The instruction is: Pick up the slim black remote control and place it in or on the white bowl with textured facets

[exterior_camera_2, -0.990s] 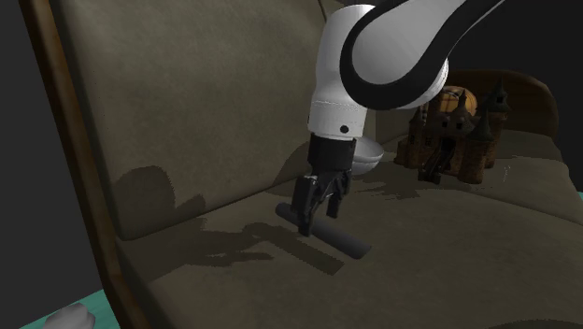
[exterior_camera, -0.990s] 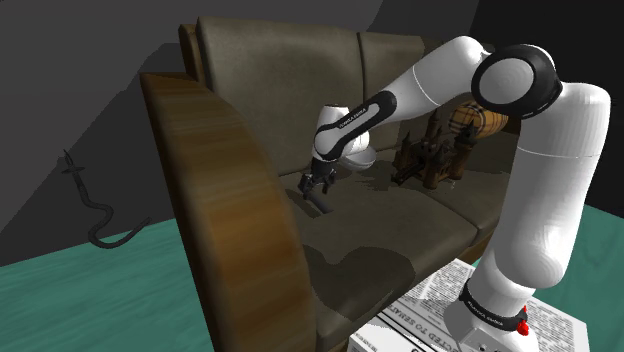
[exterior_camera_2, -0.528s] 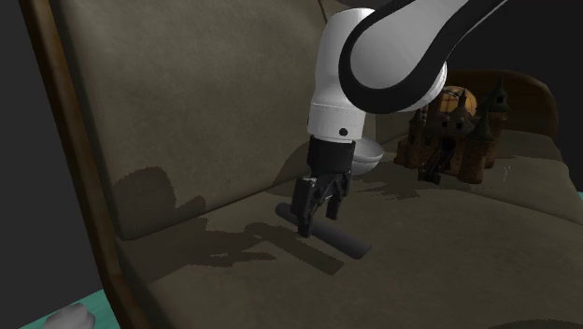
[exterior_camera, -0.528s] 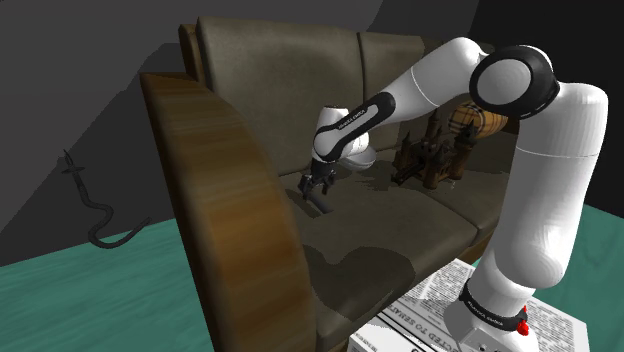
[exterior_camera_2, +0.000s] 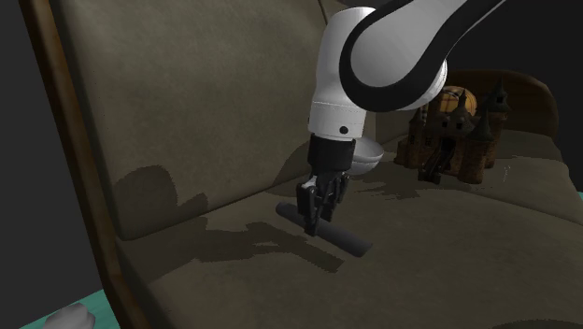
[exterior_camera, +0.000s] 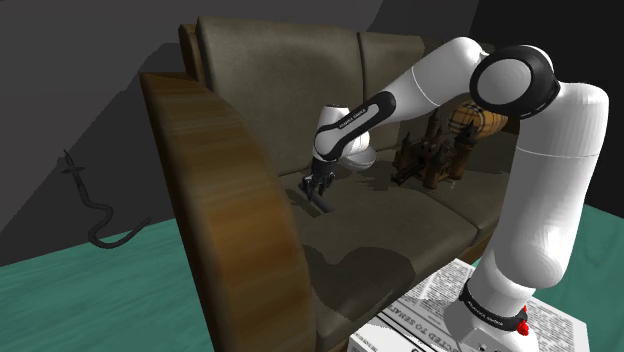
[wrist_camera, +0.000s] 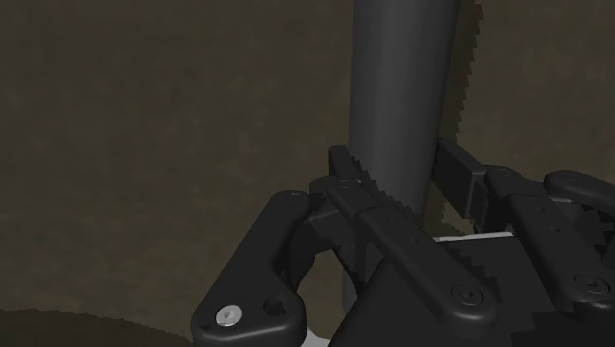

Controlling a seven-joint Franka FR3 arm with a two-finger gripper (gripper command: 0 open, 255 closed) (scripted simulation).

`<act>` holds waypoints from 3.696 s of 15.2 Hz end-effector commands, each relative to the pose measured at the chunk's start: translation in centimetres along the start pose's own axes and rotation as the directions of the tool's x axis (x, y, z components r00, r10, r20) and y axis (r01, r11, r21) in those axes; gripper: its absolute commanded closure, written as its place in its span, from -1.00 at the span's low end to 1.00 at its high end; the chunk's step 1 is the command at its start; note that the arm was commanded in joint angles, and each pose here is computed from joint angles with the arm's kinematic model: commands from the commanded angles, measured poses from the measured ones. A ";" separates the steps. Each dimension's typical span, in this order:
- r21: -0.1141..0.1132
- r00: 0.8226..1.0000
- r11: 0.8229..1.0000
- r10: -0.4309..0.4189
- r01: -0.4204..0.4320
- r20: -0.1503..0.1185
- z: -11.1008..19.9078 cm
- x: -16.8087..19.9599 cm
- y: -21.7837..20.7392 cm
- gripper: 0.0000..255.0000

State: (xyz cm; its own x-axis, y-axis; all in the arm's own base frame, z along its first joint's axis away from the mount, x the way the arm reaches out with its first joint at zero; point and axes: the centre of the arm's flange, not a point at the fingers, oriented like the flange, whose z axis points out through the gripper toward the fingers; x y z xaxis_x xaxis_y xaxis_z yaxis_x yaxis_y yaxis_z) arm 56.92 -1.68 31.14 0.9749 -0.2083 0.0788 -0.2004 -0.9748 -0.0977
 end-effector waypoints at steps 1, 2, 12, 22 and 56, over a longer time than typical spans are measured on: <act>0.001 1.000 1.000 -0.007 0.007 0.007 0.5 -0.2 -0.4 1.00; 0.001 1.000 1.000 -0.007 0.007 0.007 0.3 -0.2 -0.4 1.00; 0.001 1.000 1.000 -0.007 0.007 0.007 -5.0 0.3 -0.9 1.00; 0.001 1.000 1.000 -0.007 0.007 0.007 -10.2 0.7 -1.4 1.00; 0.001 1.000 1.000 -0.007 0.007 0.007 -20.4 8.0 16.3 1.00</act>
State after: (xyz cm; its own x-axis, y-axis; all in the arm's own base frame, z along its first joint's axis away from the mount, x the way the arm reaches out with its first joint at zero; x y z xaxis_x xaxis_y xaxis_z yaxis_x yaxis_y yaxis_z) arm 59.08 -19.32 50.41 0.9766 -0.2027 0.0720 -0.1952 -0.9758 -0.0985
